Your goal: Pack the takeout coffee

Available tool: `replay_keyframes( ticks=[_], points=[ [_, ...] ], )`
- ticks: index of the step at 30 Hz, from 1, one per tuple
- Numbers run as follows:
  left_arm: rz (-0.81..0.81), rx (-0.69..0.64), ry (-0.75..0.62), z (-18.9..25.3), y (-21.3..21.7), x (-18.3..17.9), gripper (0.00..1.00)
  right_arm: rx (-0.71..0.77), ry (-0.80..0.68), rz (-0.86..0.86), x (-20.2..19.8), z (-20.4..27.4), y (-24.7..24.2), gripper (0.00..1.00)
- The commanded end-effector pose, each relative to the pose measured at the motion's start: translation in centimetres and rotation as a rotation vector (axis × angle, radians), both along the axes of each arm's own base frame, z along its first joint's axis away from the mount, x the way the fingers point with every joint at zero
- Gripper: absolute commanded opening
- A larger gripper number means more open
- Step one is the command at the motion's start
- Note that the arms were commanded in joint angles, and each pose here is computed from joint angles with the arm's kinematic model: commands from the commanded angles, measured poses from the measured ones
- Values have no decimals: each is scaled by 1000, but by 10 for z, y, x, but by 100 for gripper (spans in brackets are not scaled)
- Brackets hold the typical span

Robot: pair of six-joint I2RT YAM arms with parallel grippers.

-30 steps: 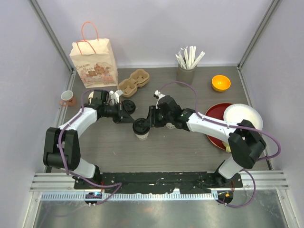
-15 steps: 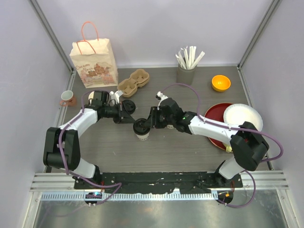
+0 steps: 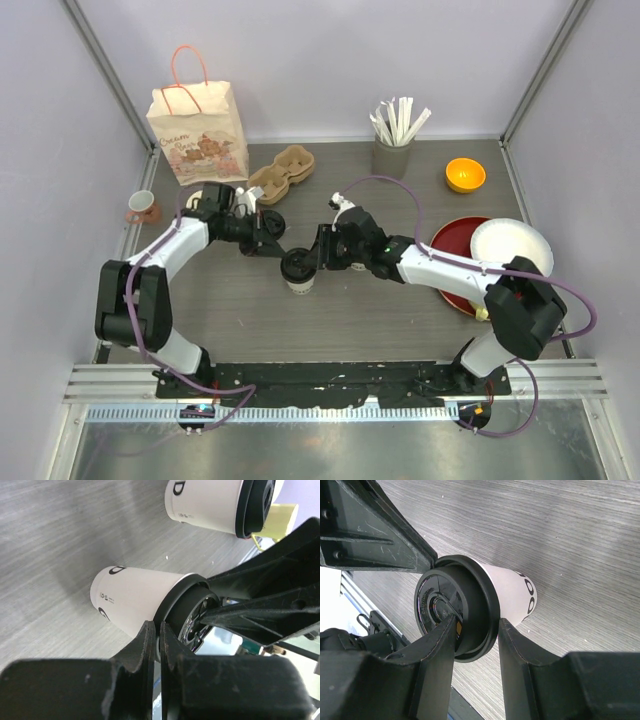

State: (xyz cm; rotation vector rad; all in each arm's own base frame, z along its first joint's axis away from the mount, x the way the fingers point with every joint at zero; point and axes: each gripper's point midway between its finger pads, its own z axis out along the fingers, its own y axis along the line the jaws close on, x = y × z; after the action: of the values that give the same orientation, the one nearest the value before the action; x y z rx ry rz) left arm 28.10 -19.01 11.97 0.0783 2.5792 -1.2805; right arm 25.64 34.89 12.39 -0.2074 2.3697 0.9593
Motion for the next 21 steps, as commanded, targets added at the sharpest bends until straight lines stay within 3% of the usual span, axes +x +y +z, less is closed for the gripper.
replay_keyframes(
  ticks=[1,5,10,16,17,21],
  points=[
    [9,238,-47,-27,25,23,0,-138,63,-25,-13,-39,-17,25],
    [-66,231,-190,4,14,49,0,-125,33,-49,-8,-31,-13,25],
    [-133,233,-181,-2,10,49,2,-101,16,-83,-2,-22,-8,25],
    [-124,208,-254,38,9,56,18,-70,-11,-224,16,-7,-15,25],
    [-113,206,-258,44,10,56,25,-57,-9,-249,19,-4,-14,25],
    [-81,218,-259,56,14,53,34,-13,-25,-332,30,6,-15,25]
  ],
)
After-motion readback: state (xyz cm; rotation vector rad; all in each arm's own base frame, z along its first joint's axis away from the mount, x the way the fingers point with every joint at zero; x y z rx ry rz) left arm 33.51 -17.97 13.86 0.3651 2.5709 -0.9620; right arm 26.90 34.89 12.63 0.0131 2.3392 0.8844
